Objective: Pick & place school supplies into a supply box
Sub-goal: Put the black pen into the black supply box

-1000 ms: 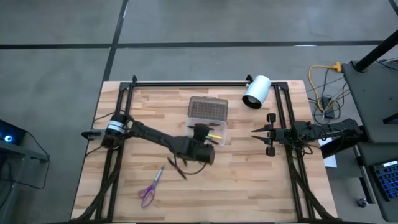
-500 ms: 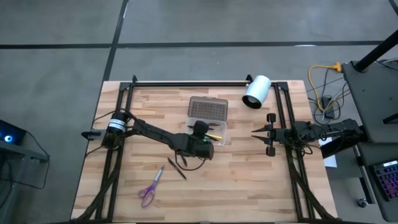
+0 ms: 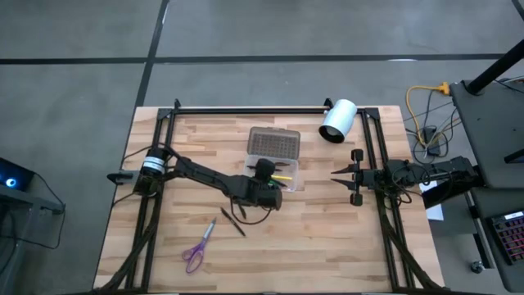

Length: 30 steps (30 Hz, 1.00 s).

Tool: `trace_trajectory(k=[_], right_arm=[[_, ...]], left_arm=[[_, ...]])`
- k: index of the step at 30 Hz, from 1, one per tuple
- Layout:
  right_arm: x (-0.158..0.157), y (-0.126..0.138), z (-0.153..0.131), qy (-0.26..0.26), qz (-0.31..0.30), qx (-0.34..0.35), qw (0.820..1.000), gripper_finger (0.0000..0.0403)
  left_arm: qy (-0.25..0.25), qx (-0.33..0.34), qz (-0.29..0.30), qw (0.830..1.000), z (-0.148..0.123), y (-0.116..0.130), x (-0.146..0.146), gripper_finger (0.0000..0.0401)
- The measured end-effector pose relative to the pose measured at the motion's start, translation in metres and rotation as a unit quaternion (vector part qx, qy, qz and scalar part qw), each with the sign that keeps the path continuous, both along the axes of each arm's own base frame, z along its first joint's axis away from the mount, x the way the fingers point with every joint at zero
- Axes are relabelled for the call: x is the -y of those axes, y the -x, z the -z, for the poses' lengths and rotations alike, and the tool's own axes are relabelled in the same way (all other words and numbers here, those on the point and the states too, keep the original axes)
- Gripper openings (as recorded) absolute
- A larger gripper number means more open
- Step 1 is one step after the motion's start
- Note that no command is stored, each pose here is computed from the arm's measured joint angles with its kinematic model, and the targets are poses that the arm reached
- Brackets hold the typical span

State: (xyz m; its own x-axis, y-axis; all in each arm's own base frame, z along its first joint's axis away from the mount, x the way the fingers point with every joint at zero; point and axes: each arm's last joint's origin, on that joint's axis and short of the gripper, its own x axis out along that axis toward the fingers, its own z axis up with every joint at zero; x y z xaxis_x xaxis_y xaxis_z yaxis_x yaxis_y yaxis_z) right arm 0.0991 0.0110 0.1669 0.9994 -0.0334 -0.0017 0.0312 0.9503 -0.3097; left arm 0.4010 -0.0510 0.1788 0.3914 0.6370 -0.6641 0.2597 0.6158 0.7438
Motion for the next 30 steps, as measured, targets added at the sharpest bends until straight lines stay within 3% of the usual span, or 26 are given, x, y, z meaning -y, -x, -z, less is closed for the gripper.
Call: trace_trajectory(k=[11,24,27,30], right_arm=[[0.000,0.000,0.000,0.000,0.000,0.000,1.000,0.0070],[0.000,0.000,0.000,0.000,0.000,0.000,1.000,0.0079],[0.000,0.000,0.000,0.000,0.000,0.001,1.000,0.0074],[0.000,0.000,0.000,0.000,0.000,0.001,1.000,0.0070]], left_arm=[[0.000,0.002,0.025,1.000,-0.001,0.002,0.020,0.0054],[0.016,0.020,0.077,0.997,-0.017,0.021,0.069,0.0054],[0.044,0.002,0.082,0.996,-0.014,0.029,0.079,0.0054],[0.107,-0.020,0.082,0.991,-0.013,0.036,0.085,0.0054]])
